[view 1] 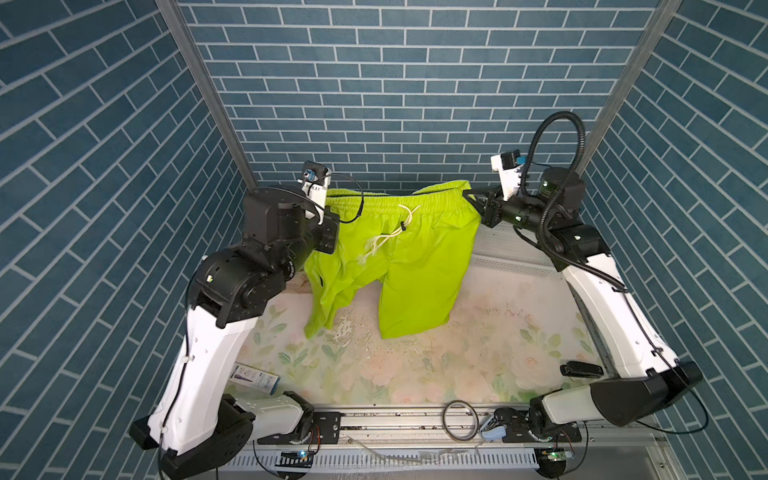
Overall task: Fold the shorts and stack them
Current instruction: 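Grasp the waistband with the right gripper and stretch the shorts flat with both grippers, then lift the lime-green shorts by the waistband with both grippers and lay them flat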
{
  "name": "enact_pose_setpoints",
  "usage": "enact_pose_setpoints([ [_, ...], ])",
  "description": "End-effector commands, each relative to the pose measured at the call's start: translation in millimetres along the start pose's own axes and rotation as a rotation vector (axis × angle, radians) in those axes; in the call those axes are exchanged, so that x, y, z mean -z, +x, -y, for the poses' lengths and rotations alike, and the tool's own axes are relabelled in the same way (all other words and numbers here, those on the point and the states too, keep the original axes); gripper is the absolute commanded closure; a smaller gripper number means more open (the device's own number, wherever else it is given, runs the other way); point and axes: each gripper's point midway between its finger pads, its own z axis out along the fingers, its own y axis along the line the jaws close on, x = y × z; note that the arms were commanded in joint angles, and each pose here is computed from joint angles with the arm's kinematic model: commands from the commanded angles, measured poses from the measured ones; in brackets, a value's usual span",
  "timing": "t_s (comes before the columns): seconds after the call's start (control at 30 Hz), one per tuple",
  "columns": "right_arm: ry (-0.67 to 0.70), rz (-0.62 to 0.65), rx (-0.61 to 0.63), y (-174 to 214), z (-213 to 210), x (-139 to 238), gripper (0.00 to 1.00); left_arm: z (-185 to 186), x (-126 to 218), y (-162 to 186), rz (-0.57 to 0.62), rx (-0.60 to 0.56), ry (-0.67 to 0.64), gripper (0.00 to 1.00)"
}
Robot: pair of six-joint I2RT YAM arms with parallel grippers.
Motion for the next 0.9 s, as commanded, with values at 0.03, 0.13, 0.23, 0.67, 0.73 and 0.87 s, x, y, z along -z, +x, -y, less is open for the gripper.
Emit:
enact_pose_setpoints([
  [0.03, 0.032, 0.023, 0.009, -26, -27, 53, 1.00, -21, 43, 8, -0.062, 0.022, -0.025, 1.00],
  [0.13, -0.006, 0.057, 0.015, -39, -53, 76, 1.00, -24, 64, 8, -0.073, 0.065, 0.003, 1.00],
  [0.23, -0.017, 0.079, 0.017, -46, -63, 86, 1.00, -33, 68, 7, -0.069, 0.072, -0.040, 1.00],
  [0.67, 0.097, -0.084, 0.054, 25, 28, -20, 1.00, -62, -61, 45, -0.187, 0.015, -0.238, 1.00],
  [0.73, 0.091, -0.091, 0.063, 44, 43, -42, 1.00, -71, -94, 62, -0.213, 0.018, -0.257, 1.00],
  [0.87, 0.107, -0.131, 0.028, 96, 94, -91, 1.00, -89, -164, 104, -0.289, 0.026, -0.266, 1.00],
])
